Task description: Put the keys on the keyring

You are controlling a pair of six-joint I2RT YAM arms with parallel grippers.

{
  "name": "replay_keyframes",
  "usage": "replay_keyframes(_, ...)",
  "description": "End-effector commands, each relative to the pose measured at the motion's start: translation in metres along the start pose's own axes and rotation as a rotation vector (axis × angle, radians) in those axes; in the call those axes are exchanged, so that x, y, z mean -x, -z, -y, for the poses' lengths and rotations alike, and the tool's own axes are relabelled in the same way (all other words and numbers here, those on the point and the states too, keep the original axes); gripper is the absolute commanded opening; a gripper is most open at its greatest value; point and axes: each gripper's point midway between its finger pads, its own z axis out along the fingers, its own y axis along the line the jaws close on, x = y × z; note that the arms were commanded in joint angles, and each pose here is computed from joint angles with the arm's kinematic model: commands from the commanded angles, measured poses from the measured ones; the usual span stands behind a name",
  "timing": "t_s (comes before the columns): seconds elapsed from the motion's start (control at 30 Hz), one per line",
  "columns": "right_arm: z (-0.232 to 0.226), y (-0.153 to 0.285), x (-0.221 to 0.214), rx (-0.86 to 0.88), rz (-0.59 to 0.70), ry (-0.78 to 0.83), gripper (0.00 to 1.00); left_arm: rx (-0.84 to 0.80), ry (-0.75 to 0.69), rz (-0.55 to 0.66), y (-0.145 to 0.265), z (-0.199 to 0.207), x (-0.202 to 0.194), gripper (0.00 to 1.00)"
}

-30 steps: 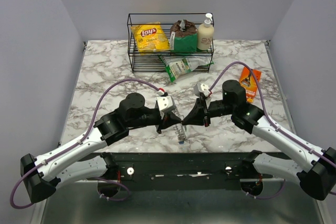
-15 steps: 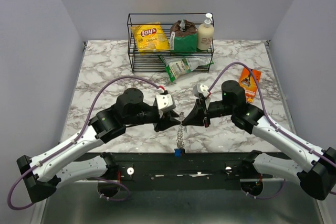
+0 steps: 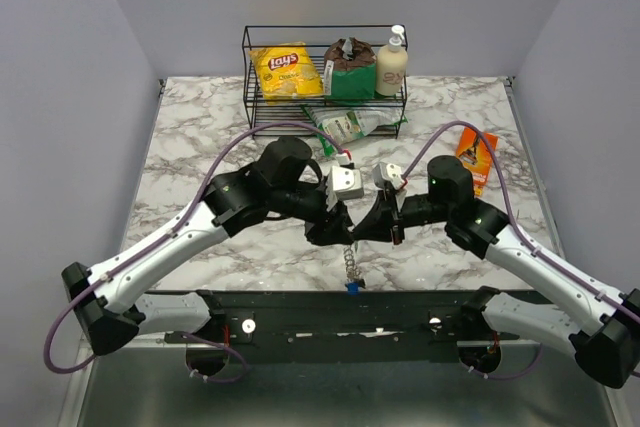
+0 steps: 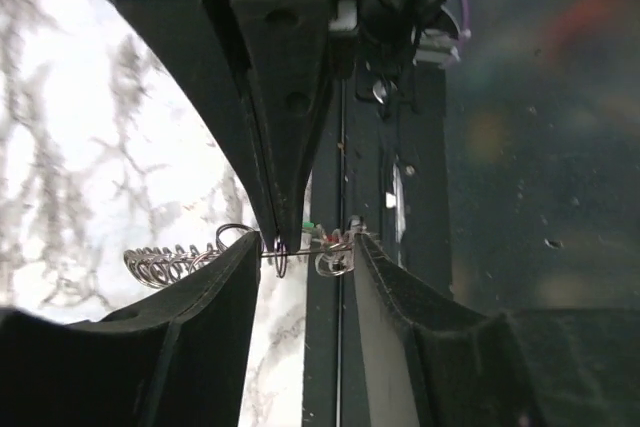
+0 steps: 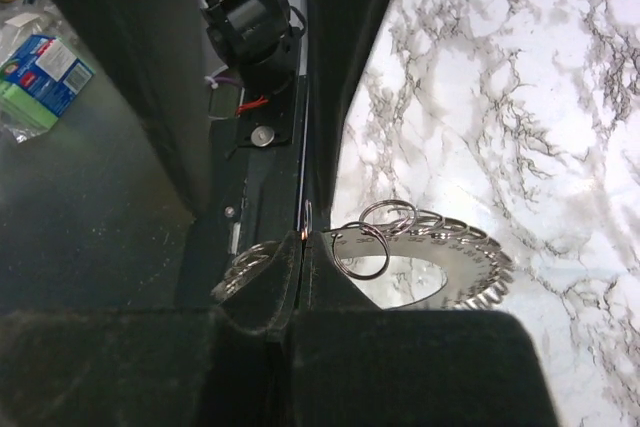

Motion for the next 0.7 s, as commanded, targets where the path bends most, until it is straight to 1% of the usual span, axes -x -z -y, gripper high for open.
replay_keyframes(0.0, -0.004, 0.005, 0.003, -0.013, 0.022, 0.049, 0.01, -0.149, 0.094, -0.089, -0.006, 0.015, -0.018, 0.47)
replay_keyframes(0.03, -0.004, 0.005, 0.001, -0.016, 0.020, 0.050, 0.01, -0.151, 0.096, -0.088, -0.007, 0.014, -0.016, 0.44)
replay_keyframes(0.1, -0.004, 0.006, 0.001, -0.019, 0.024, 0.053, 0.01, -0.150, 0.100, -0.093, -0.009, 0.011, -0.016, 0.42)
replay_keyframes(0.17, -0.004, 0.006, 0.001, -0.022, 0.026, 0.057, 0.01, -0.153, 0.098, -0.092, -0.009, 0.010, -0.014, 0.37)
replay_keyframes(0.2, -0.004, 0.007, 0.001, -0.026, 0.026, 0.057, 0.01, -0.153, 0.105, -0.096, -0.011, 0.008, -0.014, 0.35)
replay_keyframes(0.23, -0.004, 0.007, 0.001, -0.029, 0.027, 0.058, 0.01, -0.154, 0.106, -0.099, -0.011, 0.007, -0.014, 0.28)
replay_keyframes(0.3, -0.004, 0.007, 0.001, -0.029, 0.028, 0.059, 0.01, -0.162, 0.116, -0.114, -0.014, 0.006, -0.017, 0.24)
replay_keyframes(0.33, -0.004, 0.007, 0.001, -0.029, 0.029, 0.060, 0.01, -0.161, 0.117, -0.117, -0.015, 0.005, -0.017, 0.20)
replay_keyframes(0.5, -0.003, 0.008, 0.002, -0.040, 0.032, 0.065, 0.01, -0.153, 0.127, -0.145, -0.019, 0.000, -0.023, 0.19)
replay_keyframes(0.57, -0.004, 0.008, 0.003, -0.039, 0.033, 0.067, 0.01, -0.148, 0.125, -0.146, -0.019, -0.001, -0.023, 0.15)
replay_keyframes(0.6, -0.003, 0.008, 0.002, -0.040, 0.032, 0.066, 0.01, -0.137, 0.123, -0.149, -0.019, -0.003, -0.024, 0.13)
replay_keyframes(0.63, -0.003, 0.008, 0.003, -0.040, 0.032, 0.066, 0.01, -0.130, 0.122, -0.151, -0.020, -0.004, -0.024, 0.06)
replay_keyframes(0.67, -0.003, 0.008, 0.003, -0.038, 0.033, 0.066, 0.01, -0.124, 0.122, -0.154, -0.020, -0.006, -0.024, 0.03)
